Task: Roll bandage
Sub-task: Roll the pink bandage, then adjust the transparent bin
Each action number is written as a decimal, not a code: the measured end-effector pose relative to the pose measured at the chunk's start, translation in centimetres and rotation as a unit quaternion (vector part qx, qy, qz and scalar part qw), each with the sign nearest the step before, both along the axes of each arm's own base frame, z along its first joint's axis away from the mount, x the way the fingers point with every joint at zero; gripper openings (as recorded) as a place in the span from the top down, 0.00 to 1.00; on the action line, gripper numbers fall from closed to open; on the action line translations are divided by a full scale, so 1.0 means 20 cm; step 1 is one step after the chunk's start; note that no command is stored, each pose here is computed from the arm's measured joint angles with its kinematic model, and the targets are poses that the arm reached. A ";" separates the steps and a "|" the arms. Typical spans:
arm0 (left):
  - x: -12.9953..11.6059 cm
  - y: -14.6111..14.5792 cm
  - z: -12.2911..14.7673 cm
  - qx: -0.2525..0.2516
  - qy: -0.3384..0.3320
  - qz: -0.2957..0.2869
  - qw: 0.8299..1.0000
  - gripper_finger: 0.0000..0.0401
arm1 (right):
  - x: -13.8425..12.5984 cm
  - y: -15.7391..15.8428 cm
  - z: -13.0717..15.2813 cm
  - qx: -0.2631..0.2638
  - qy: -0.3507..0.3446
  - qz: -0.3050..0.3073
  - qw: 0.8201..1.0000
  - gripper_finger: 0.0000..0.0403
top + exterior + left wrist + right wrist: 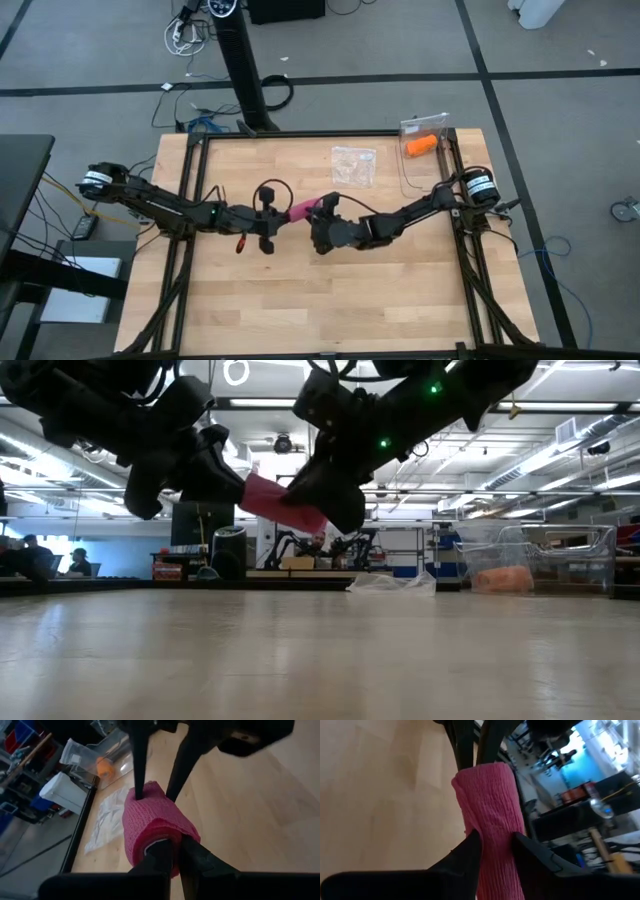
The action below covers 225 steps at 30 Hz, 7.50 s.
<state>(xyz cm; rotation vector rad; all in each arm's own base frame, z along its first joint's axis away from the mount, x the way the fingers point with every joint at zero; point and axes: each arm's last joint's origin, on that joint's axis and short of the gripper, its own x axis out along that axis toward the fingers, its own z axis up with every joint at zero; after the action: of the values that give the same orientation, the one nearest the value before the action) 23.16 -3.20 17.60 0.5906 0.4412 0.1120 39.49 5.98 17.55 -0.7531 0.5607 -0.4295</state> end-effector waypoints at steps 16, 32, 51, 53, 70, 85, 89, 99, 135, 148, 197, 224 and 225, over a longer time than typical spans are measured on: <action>0.03 -0.01 -0.06 0.009 0.017 0.002 1.000 0.95 | 0.00 -0.09 -0.03 0.045 0.004 -0.014 0.999 0.37; 0.14 -0.02 0.01 -0.002 0.036 0.032 0.999 0.94 | -0.01 -0.07 -0.05 0.053 0.025 0.007 0.998 0.82; 0.10 -0.04 0.00 -0.108 0.032 0.115 0.987 0.67 | -0.12 -0.08 -0.19 0.143 0.196 0.023 0.970 0.82; 0.11 -0.04 0.01 -0.116 0.010 0.113 0.987 0.66 | -0.12 -0.09 -0.19 0.148 0.203 0.021 0.968 0.81; 0.48 0.02 -0.20 -0.129 0.035 0.104 0.986 0.91 | -0.11 -0.17 -0.20 0.201 0.211 0.049 0.955 0.71; 0.54 0.00 -0.28 -0.127 0.056 0.107 0.985 0.98 | -0.13 -0.10 -0.19 0.166 0.221 0.034 0.961 0.60; 0.54 0.00 -0.28 -0.128 0.057 0.108 0.984 0.98 | -0.11 -0.06 -0.14 0.176 0.221 0.034 0.959 0.53; 0.54 0.00 -0.29 -0.131 0.060 0.111 0.983 0.98 | -0.13 0.01 -0.03 0.197 0.276 -0.001 0.941 0.35; 0.52 0.00 -0.20 -0.170 0.034 0.108 0.979 0.98 | -0.20 0.03 -0.22 0.273 0.172 -0.036 0.946 0.98; 0.54 -0.01 -0.29 -0.176 0.046 0.113 0.977 0.98 | -0.21 0.04 -0.02 0.203 0.105 -0.073 0.971 0.95; 0.13 0.21 0.09 -0.468 -0.200 -0.012 0.861 0.92 | -0.76 -0.96 0.07 0.483 -0.144 -0.355 0.787 0.69; 0.09 0.27 0.07 -0.523 -0.214 -0.003 0.825 0.92 | -0.78 -1.12 -0.14 0.513 -0.185 -0.416 0.728 0.48; 0.09 0.27 0.07 -0.524 -0.213 -0.002 0.825 0.92 | -0.78 -1.11 -0.13 0.513 -0.188 -0.412 0.729 0.48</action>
<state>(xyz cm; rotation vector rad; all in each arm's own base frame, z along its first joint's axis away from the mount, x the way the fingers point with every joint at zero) 24.95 2.12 18.93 -0.5276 0.0145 -0.0169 23.96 -16.25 15.04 0.7166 0.6157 -0.9455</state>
